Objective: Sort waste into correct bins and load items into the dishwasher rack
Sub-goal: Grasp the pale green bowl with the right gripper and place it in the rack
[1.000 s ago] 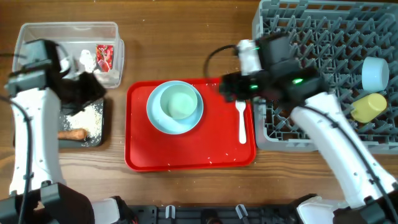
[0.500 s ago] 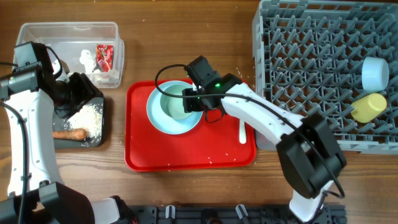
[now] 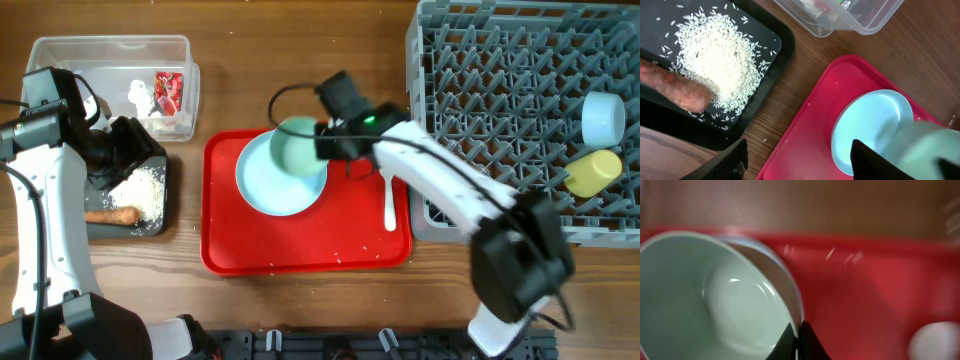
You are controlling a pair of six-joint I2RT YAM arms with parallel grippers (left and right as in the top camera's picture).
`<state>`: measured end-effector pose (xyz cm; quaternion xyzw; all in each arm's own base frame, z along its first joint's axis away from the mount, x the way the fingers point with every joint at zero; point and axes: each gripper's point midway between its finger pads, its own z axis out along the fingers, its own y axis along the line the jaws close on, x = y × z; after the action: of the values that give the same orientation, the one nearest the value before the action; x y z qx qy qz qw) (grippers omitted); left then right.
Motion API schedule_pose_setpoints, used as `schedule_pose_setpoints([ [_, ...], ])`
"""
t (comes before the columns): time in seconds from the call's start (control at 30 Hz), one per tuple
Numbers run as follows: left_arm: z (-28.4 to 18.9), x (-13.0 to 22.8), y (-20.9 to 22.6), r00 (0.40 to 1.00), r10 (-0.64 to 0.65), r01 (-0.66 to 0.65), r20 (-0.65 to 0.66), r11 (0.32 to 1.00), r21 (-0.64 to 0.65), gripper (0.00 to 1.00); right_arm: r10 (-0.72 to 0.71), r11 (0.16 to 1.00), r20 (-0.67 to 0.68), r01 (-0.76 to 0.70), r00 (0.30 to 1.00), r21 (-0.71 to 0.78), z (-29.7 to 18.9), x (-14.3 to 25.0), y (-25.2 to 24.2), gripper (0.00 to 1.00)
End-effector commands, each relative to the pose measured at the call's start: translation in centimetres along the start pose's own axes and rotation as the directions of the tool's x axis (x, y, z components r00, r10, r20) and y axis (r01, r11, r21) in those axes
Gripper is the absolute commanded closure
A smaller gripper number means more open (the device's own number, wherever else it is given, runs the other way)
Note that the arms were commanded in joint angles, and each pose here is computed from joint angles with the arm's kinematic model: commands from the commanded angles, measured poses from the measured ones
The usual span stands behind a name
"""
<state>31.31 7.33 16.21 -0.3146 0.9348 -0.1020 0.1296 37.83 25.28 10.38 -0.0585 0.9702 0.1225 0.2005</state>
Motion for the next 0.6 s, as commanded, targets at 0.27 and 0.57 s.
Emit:
schedule_pose_setpoints([
  [0.27,-0.5,-0.1,-0.2,1.000,-0.008,0.008,0.014,1.000,0.014,0.34,-0.268,0.484,0.513,-0.346,0.816,0.804,-27.8,-13.8,-26.3,0.96],
  [0.57,-0.5,-0.1,-0.2,1.000,-0.007,0.007,0.013,1.000,0.014,0.34,-0.189,0.122,0.567,-0.553,0.802,0.824,-29.2,-13.4,-41.3,0.96],
])
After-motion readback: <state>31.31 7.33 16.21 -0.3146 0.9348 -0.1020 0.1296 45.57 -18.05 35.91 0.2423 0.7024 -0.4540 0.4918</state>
